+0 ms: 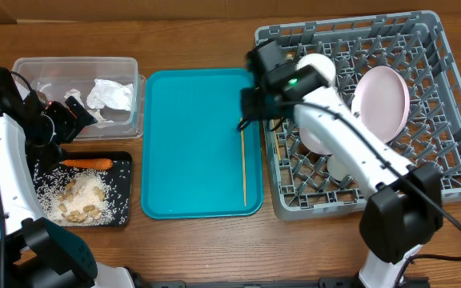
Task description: Sort waste into correct bins and load items into the dishwasher
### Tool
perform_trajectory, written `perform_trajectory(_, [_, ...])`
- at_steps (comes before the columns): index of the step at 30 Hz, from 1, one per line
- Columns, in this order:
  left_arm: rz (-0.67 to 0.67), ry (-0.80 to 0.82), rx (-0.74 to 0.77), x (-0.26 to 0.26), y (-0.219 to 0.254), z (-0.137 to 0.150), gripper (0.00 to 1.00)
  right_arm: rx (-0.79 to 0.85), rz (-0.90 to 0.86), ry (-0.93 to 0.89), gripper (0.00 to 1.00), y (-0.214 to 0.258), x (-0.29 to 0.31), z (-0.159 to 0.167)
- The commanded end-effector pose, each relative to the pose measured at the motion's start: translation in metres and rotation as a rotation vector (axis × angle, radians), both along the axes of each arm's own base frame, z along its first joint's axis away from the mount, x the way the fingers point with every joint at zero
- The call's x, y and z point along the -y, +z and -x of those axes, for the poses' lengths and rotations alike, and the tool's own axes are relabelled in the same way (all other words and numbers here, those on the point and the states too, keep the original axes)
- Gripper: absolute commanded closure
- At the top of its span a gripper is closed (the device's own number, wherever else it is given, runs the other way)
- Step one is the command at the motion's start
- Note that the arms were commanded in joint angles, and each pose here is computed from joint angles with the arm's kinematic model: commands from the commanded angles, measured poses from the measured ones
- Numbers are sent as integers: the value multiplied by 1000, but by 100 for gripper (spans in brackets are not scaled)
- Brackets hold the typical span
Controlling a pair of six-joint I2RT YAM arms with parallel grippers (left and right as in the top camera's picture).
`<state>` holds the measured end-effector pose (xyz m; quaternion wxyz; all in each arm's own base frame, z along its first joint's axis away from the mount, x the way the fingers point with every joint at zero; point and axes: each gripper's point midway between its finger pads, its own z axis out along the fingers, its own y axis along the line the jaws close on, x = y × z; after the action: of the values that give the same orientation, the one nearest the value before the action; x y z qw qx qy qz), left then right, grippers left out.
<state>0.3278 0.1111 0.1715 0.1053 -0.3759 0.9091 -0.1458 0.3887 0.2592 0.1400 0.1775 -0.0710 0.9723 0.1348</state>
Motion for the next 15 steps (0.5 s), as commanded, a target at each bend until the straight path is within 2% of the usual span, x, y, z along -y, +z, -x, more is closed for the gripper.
perform_trajectory(1, [-10, -24, 39, 1, 10, -5, 0, 14, 41, -94, 67, -7, -8, 10])
perform_trajectory(4, [-10, -25, 39, 1, 10, -5, 0, -4, 101, -135, 67, -31, -12, 18])
perform_trajectory(11, [-10, -25, 39, 1, 10, -5, 0, -71, 166, -104, 67, -84, -20, 30])
perform_trajectory(15, [-10, -24, 39, 1, 10, -5, 0, -99, 208, -106, 63, -106, -16, 31])
